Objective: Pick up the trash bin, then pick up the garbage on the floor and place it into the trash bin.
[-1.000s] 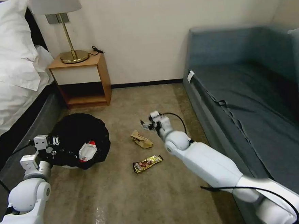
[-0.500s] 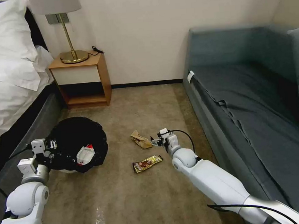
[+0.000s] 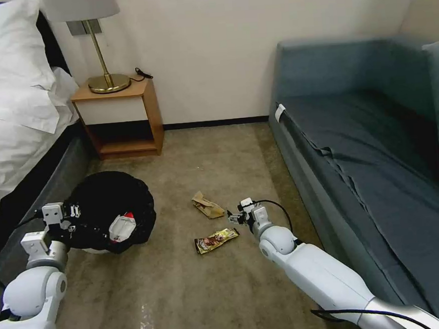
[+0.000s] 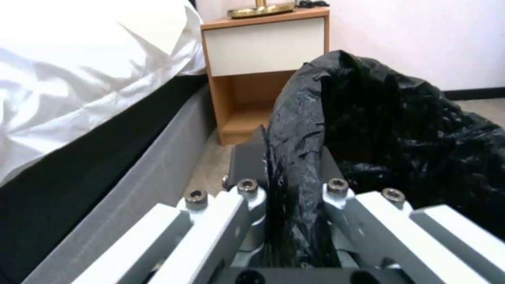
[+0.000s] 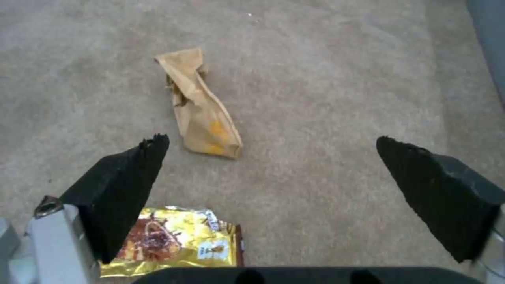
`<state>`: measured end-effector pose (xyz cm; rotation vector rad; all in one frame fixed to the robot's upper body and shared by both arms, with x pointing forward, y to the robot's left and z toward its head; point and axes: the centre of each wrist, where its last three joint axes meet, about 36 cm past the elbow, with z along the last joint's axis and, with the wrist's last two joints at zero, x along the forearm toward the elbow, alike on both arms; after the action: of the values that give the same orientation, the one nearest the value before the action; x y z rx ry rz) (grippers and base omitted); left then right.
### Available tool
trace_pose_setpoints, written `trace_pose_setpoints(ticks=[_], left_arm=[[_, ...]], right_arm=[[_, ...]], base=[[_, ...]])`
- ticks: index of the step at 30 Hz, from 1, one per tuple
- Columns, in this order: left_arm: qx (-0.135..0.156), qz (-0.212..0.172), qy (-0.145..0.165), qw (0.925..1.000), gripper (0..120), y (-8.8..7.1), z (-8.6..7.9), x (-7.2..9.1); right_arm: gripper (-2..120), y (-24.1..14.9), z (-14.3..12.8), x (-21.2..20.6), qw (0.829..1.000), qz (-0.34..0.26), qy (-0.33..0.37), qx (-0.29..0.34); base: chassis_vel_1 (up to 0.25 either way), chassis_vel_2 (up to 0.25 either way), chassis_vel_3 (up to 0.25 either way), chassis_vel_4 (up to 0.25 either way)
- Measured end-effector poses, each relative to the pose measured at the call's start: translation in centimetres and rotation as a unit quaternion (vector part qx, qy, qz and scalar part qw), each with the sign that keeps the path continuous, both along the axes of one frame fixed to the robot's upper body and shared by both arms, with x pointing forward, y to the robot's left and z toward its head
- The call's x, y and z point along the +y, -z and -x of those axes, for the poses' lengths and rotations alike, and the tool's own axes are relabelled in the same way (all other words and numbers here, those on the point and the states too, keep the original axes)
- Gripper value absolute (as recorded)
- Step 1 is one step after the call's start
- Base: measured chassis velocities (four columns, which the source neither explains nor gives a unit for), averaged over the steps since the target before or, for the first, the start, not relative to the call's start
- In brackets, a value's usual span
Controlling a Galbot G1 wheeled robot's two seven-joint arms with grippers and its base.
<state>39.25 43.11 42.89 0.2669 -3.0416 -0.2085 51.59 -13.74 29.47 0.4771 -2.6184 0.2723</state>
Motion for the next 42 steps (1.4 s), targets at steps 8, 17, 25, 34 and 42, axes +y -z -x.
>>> trace_pose_setpoints(ticks=[8,17,25,34,42], left_arm=[[-0.004,0.005,-0.007,1.0000,7,-0.8,-0.3,1.0],[0.005,0.007,-0.013,0.9999,7,-0.3,-0.3,1.7],[0.008,0.013,-0.011,0.9998,7,0.4,-0.6,1.2],[0.017,0.019,-0.010,0.9996,7,1.3,-0.9,0.8],[0.022,0.021,-0.009,0.9995,7,1.7,-0.8,1.1]], right_arm=[[100,-0.2,0.5,2.2,1.000,-0.017,-0.020,0.003],[100,0.3,0.3,2.1,0.999,-0.018,-0.026,0.009],[100,0.9,0.1,2.1,0.999,-0.019,-0.026,0.011],[100,1.6,-0.4,1.8,0.999,-0.013,-0.031,0.013],[100,2.2,-0.1,2.3,0.999,-0.005,-0.038,0.015]], base=[[0.000,0.000,0.000,0.000],[-0.029,0.024,0.035,-0.036],[-0.114,0.122,0.117,-0.128],[-0.087,0.092,0.080,-0.090],[-0.103,0.095,0.097,-0.081]])
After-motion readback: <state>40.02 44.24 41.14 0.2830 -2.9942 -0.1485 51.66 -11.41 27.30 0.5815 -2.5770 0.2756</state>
